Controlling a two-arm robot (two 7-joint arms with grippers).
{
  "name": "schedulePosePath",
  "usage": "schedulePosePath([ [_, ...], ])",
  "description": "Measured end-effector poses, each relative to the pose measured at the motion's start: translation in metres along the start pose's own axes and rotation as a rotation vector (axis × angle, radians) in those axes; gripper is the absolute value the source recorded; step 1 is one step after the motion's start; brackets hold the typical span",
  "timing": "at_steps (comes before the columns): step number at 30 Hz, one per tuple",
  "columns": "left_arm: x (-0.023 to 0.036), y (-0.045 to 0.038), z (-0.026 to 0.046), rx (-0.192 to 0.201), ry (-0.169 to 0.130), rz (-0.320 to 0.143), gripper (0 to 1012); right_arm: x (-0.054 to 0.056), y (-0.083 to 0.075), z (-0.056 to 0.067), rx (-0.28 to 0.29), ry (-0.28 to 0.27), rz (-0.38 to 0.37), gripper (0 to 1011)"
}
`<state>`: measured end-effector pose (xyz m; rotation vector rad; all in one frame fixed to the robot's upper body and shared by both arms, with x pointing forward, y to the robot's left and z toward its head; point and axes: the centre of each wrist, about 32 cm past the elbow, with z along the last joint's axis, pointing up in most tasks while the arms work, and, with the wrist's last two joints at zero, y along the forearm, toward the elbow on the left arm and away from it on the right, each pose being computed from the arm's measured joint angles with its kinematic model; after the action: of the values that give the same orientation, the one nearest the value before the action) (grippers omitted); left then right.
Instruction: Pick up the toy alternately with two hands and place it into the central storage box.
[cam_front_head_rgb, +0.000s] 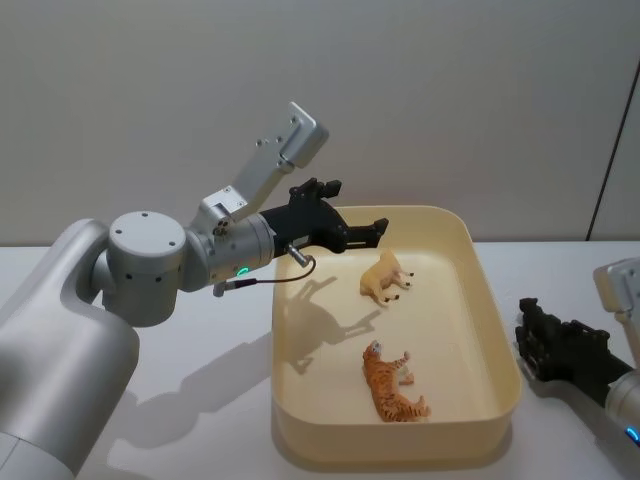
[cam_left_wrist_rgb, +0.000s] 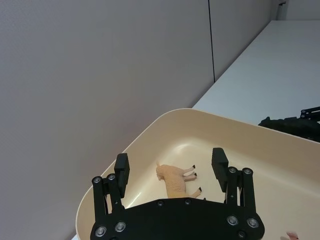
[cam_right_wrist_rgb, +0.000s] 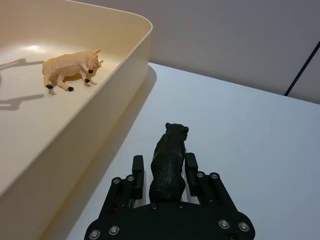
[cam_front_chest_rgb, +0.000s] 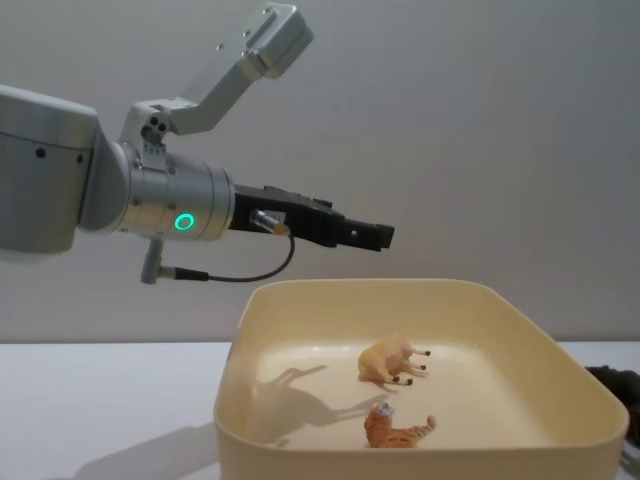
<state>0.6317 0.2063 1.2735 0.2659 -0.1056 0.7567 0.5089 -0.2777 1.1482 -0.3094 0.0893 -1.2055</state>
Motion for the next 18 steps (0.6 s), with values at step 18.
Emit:
schedulePosePath([
  [18,0.0,0.0,0.0,0.0,0.0,0.0,1001,0.0012,-0.0042,0.0078,0.091,0.001,-0.051,318],
])
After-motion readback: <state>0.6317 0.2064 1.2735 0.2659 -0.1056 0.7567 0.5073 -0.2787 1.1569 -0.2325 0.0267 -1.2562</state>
